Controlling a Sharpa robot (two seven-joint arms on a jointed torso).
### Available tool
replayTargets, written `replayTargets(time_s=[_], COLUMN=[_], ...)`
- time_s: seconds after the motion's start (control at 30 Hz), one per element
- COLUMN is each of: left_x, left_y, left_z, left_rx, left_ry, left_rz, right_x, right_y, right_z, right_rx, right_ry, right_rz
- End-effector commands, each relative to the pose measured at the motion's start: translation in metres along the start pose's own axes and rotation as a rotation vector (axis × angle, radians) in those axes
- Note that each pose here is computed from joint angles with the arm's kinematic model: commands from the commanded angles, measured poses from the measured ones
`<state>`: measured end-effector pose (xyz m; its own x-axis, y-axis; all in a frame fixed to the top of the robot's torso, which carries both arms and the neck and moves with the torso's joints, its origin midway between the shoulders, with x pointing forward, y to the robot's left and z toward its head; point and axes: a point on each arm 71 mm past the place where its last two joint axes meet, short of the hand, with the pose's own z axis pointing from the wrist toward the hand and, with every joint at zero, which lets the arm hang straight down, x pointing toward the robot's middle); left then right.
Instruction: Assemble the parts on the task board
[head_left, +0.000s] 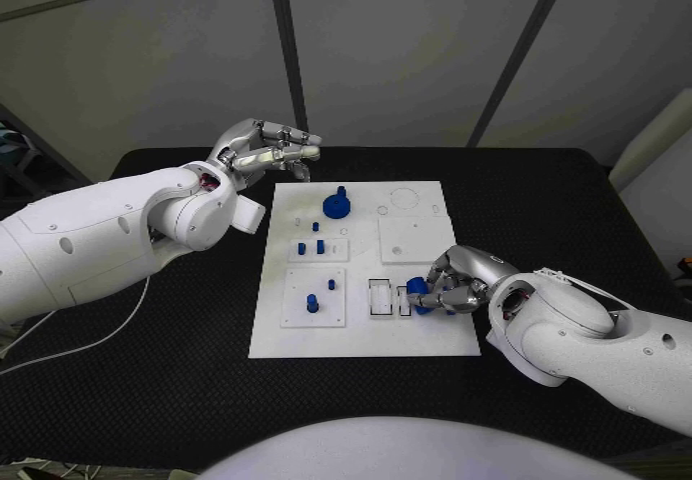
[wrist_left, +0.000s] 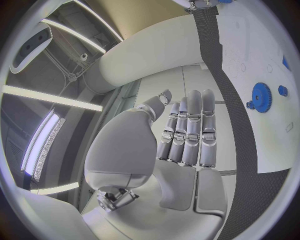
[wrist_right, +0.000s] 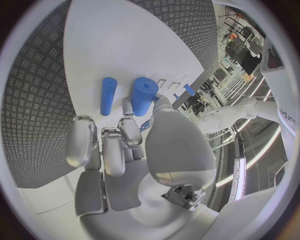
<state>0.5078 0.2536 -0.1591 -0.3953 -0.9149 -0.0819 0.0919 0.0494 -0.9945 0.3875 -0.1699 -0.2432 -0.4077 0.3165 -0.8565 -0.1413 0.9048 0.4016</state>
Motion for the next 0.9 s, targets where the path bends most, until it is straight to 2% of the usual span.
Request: replayTargets(time_s=[0.03,0.37,0.53,0.9], left_x=[0.0016,0.0020,0.0021,0.0024], left_y=[-0.0011,-0.0007,-0.0006,-0.0004], left_z=[0.0005,0.0012,0.0014,0.0017], left_rx=[0.002,0.001,0.000,0.000], left_ry=[0.014,0.014,0.015,0.016], left_rz=[-0.007,-0.007,-0.007,-0.008], right_x=[0.007,0.004,0.001,-0.003], right_y=[-0.001,-0.001,-0.001,0.003], right_z=[-0.003,-0.014,-0.018,-0.021], right_rx=[0.018,0.046,0.058,0.033], right_ry=[0.025,0.015,-0.008,-0.059], right_rz=[0.015,0.163,0.236,0.294])
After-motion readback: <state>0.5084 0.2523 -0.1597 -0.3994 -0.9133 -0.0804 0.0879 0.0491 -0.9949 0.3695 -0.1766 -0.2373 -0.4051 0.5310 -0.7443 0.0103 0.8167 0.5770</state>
